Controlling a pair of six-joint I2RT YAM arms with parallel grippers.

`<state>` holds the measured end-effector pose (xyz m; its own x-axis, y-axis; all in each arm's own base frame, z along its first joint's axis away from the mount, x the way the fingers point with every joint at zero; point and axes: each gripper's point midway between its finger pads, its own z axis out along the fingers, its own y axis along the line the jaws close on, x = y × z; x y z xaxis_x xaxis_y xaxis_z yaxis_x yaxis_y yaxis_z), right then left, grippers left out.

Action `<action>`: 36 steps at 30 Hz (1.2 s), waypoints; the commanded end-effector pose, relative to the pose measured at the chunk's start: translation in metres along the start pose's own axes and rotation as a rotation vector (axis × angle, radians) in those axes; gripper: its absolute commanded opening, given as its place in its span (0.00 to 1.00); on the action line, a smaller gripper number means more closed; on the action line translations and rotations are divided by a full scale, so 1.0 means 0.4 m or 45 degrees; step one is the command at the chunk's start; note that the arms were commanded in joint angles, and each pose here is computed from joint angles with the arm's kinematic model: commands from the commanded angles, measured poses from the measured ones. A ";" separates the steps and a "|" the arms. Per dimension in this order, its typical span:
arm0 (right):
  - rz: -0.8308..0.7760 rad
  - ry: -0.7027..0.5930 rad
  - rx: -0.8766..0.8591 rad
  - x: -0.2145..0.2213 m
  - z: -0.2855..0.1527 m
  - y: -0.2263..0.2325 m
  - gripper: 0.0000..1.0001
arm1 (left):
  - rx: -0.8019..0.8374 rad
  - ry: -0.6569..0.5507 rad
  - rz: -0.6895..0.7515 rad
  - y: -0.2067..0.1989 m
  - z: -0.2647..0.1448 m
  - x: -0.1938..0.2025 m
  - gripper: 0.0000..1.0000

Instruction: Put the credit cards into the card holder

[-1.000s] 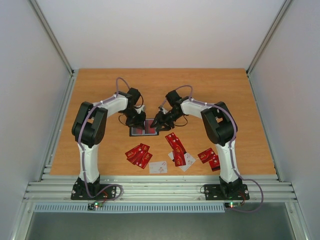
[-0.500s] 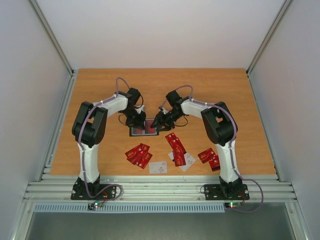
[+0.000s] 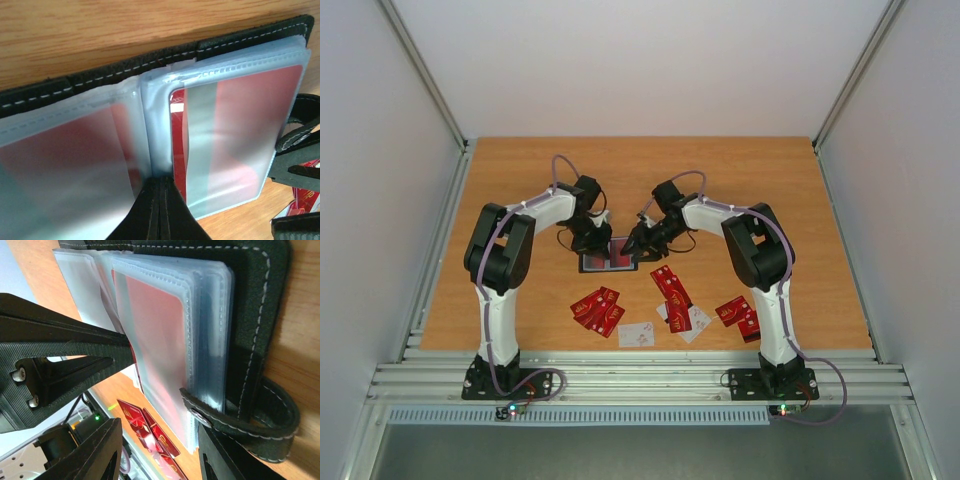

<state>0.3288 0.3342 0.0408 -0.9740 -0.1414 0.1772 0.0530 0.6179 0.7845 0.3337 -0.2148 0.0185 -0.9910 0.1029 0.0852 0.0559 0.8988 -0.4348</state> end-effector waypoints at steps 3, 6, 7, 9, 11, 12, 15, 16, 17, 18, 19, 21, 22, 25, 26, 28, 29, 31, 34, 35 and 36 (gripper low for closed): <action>-0.053 -0.019 -0.057 -0.021 -0.008 0.043 0.43 | 0.000 0.069 0.026 -0.001 0.061 0.014 0.01; -0.066 -0.018 -0.070 -0.020 -0.012 0.057 0.43 | 0.012 0.057 0.027 -0.010 0.052 0.010 0.01; -0.072 -0.018 -0.074 -0.021 -0.013 0.063 0.42 | 0.016 0.053 0.027 -0.013 0.049 0.008 0.01; -0.082 -0.012 -0.079 -0.018 -0.011 0.071 0.43 | 0.020 0.048 0.027 -0.017 0.044 0.006 0.01; -0.092 -0.009 -0.085 -0.017 -0.011 0.081 0.42 | 0.026 0.043 0.029 -0.022 0.039 0.005 0.01; -0.096 -0.007 -0.086 -0.016 -0.010 0.085 0.43 | 0.029 0.039 0.029 -0.024 0.036 0.004 0.01; -0.105 -0.004 -0.087 -0.015 -0.009 0.094 0.42 | 0.032 0.030 0.030 -0.029 0.028 0.003 0.01; -0.107 -0.003 -0.087 -0.014 -0.009 0.096 0.42 | 0.032 0.028 0.031 -0.030 0.026 0.003 0.01; -0.106 -0.003 -0.086 -0.014 -0.008 0.096 0.42 | 0.031 0.026 0.032 -0.031 0.023 0.003 0.01; -0.105 0.000 -0.086 -0.014 -0.007 0.096 0.42 | 0.032 0.024 0.033 -0.032 0.020 0.003 0.01; -0.107 -0.002 -0.087 -0.015 -0.007 0.098 0.42 | 0.031 0.022 0.033 -0.032 0.018 0.003 0.01; -0.108 0.001 -0.087 -0.015 -0.005 0.101 0.42 | 0.034 0.016 0.035 -0.036 0.012 0.003 0.01; -0.108 0.003 -0.086 -0.015 -0.004 0.101 0.42 | 0.038 0.012 0.035 -0.039 0.007 0.002 0.01; -0.110 0.002 -0.087 -0.016 -0.005 0.105 0.42 | 0.045 0.003 0.035 -0.046 -0.002 -0.001 0.01; -0.112 0.003 -0.086 -0.016 -0.004 0.106 0.42 | 0.046 0.000 0.033 -0.047 -0.005 -0.002 0.01; -0.111 0.005 -0.085 -0.016 -0.004 0.107 0.42 | 0.055 -0.010 0.024 -0.050 -0.013 -0.006 0.02; -0.110 0.004 -0.085 -0.017 -0.005 0.107 0.42 | 0.061 -0.019 0.016 -0.053 -0.021 -0.008 0.02; -0.109 0.008 -0.082 -0.015 -0.004 0.106 0.42 | 0.075 -0.036 -0.001 -0.055 -0.037 -0.011 0.02; -0.105 0.013 -0.077 -0.014 -0.003 0.103 0.42 | 0.091 -0.074 -0.028 -0.057 -0.068 -0.018 0.02; -0.105 0.015 -0.076 -0.014 -0.001 0.101 0.42 | 0.097 -0.083 -0.038 -0.056 -0.077 -0.018 0.03; -0.104 0.016 -0.075 -0.013 -0.001 0.100 0.42 | 0.102 -0.092 -0.052 -0.055 -0.086 -0.018 0.03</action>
<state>0.3371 0.3538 0.0681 -0.9761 -0.1804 0.1213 -0.0024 0.5667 0.8239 0.3329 -0.2212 0.0255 -0.9920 0.0806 0.0969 0.0273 0.8878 -0.4595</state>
